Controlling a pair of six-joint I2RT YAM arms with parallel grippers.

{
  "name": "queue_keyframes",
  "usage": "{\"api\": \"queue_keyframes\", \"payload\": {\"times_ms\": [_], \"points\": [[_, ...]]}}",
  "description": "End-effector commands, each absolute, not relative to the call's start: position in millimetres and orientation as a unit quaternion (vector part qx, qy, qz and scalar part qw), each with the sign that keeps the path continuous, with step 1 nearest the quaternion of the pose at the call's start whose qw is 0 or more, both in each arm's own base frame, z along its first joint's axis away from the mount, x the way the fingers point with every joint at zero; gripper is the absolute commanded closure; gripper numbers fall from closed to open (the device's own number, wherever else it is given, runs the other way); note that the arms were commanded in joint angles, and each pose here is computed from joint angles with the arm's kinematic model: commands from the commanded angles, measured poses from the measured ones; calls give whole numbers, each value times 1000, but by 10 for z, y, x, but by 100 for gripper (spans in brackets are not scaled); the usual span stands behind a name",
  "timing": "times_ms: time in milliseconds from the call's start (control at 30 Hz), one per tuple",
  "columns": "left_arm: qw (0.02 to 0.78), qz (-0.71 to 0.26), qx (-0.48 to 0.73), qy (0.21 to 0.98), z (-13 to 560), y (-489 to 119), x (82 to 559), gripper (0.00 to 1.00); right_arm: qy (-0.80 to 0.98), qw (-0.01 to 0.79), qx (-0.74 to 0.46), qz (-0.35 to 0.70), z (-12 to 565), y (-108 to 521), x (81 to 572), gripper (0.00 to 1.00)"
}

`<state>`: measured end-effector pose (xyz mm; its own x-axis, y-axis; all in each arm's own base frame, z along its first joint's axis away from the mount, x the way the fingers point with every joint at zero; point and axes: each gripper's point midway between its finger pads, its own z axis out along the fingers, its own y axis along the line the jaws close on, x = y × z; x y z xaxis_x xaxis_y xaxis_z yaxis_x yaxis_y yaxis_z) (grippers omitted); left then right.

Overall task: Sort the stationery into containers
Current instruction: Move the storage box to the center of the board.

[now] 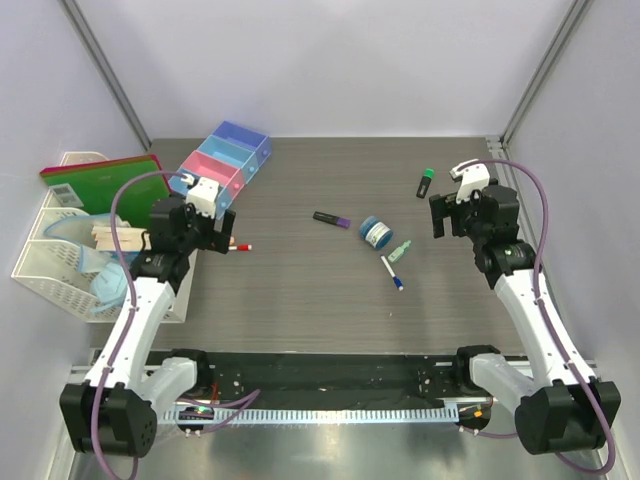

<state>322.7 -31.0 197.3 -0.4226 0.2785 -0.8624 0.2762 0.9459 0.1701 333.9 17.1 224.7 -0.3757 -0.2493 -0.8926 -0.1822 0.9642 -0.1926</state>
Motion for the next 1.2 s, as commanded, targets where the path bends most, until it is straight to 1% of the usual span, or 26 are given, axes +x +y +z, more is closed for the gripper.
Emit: {"api": "queue_keyframes", "payload": {"times_ms": [0, 167, 267, 367, 400, 433, 467, 500, 533, 567, 600, 633, 667, 700, 733, 767, 867, 1033, 1167], "points": [[515, -8, 151, 844, 2060, -325, 3327, 0, 826, 550, -123, -34, 2340, 151, 3416, 0], [505, -10, 152, 850, 2043, -346, 3557, 0, 827, 542, -146, -38, 2296, 163, 3453, 0], [497, -15, 151, 854, 2078, -377, 3823, 0, 830, 537, -145, -46, 2289, 136, 3496, 0], [498, -25, 147, 854, 2150, -434, 4139, 0, 834, 531, -143, -52, 2266, 114, 3559, 0], [512, -28, 144, 846, 2350, -459, 4266, 0, 836, 528, -142, -52, 2254, 110, 3569, 0], [494, -38, 131, 859, 2211, -488, 4400, 0, 834, 530, -140, -53, 2286, 109, 3591, 0], [493, -42, 125, 860, 2228, -508, 4492, 0, 837, 526, -140, -52, 2261, 110, 3610, 0], [507, -45, 117, 852, 2413, -532, 4651, 0, 838, 525, -141, -52, 2259, 110, 3619, 1], [486, -48, 109, 866, 2241, -533, 4776, 0, 838, 525, -140, -53, 2264, 108, 3630, 0], [500, -53, 98, 859, 2406, -557, 4940, 0, 839, 523, -142, -54, 2253, 107, 3642, 0], [498, -44, 87, 862, 2401, -540, 5040, 0, 839, 522, -143, -54, 2251, 107, 3652, 0], [467, -41, 78, 880, 2122, -536, 5163, 0, 839, 522, -144, -55, 2247, 107, 3657, 0], [483, -41, 58, 872, 2309, -532, 5330, 0, 840, 520, -146, -56, 2232, 105, 3663, 0], [479, -38, 51, 876, 2285, -522, 5422, 0, 842, 516, -147, -55, 2203, 108, 3669, 0], [457, -29, 40, 888, 2155, -485, 5466, 1, 842, 516, -148, -55, 2202, 107, 3676, 0], [457, -28, 27, 889, 2117, -492, 5668, 1, 844, 512, -150, -57, 2174, 103, 3681, 0], [427, -7, 2, 904, 1857, -427, 5905, 5, 846, 509, -151, -58, 2142, 103, 3686, 0], [422, 13, -29, 906, 1657, -386, 6130, 8, 846, 506, -156, -61, 2089, 97, 3671, 0], [431, 32, -15, 901, 1577, -429, 6225, 9, 846, 508, -151, -58, 2078, 95, 3659, 0]]}}
